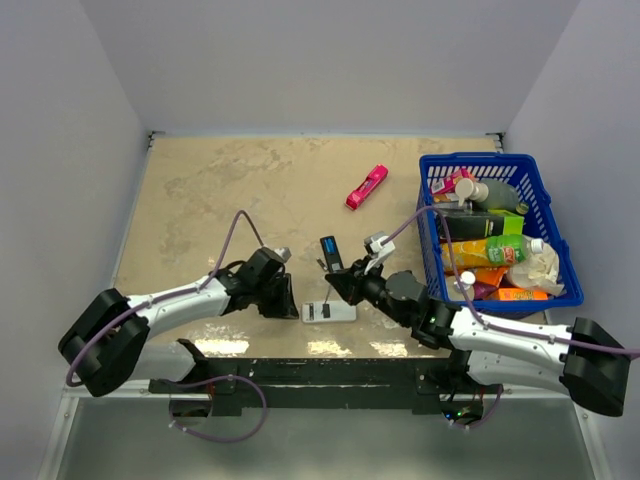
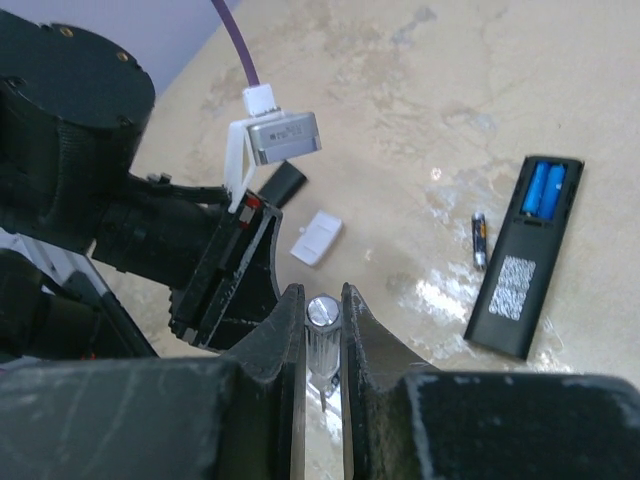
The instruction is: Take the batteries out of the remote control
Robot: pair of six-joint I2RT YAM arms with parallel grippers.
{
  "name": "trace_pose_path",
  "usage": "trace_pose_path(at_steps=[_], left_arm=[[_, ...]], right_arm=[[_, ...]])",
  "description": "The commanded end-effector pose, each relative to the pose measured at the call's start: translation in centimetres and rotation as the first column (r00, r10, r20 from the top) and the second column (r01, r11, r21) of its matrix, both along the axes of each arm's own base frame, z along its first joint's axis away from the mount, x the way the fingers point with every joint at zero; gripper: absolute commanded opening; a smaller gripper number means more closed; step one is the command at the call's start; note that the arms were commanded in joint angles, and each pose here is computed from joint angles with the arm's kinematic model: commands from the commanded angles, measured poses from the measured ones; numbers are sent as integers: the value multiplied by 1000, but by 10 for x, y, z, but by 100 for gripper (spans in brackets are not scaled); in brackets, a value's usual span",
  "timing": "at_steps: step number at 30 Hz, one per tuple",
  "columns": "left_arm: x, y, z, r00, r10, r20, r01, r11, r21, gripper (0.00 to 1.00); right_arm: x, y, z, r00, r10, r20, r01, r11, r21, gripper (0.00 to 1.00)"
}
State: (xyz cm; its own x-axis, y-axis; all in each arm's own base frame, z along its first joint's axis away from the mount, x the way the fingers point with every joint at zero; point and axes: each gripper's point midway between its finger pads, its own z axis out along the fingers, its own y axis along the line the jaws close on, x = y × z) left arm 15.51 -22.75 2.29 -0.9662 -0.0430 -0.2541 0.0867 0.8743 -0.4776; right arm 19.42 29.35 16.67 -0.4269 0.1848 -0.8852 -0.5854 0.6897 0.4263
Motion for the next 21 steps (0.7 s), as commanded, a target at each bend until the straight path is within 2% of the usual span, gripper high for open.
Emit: trace_pose_path(at_steps=[1, 2, 8, 13, 21], left_arm=[[16, 0, 23, 997, 57, 48, -55, 998, -38, 30], [20, 2, 25, 997, 63, 51, -61, 997, -50, 30], [33, 7, 37, 998, 37, 50, -29, 989, -145, 31], [31, 7, 39, 998, -17, 57, 26, 987, -162, 32], [23, 5, 30, 999, -25, 38, 31, 981, -191, 33]], right_arm=[[1, 3, 26, 995, -6, 103, -5, 994, 108, 0], [1, 4, 34, 992, -9, 129, -10, 990, 141, 0], [-2, 8, 19, 981, -56, 188, 44, 997, 68, 0], [0, 19, 20, 977, -69, 202, 56, 996, 68, 0], [3, 27, 14, 970, -111, 214, 103, 993, 48, 0]])
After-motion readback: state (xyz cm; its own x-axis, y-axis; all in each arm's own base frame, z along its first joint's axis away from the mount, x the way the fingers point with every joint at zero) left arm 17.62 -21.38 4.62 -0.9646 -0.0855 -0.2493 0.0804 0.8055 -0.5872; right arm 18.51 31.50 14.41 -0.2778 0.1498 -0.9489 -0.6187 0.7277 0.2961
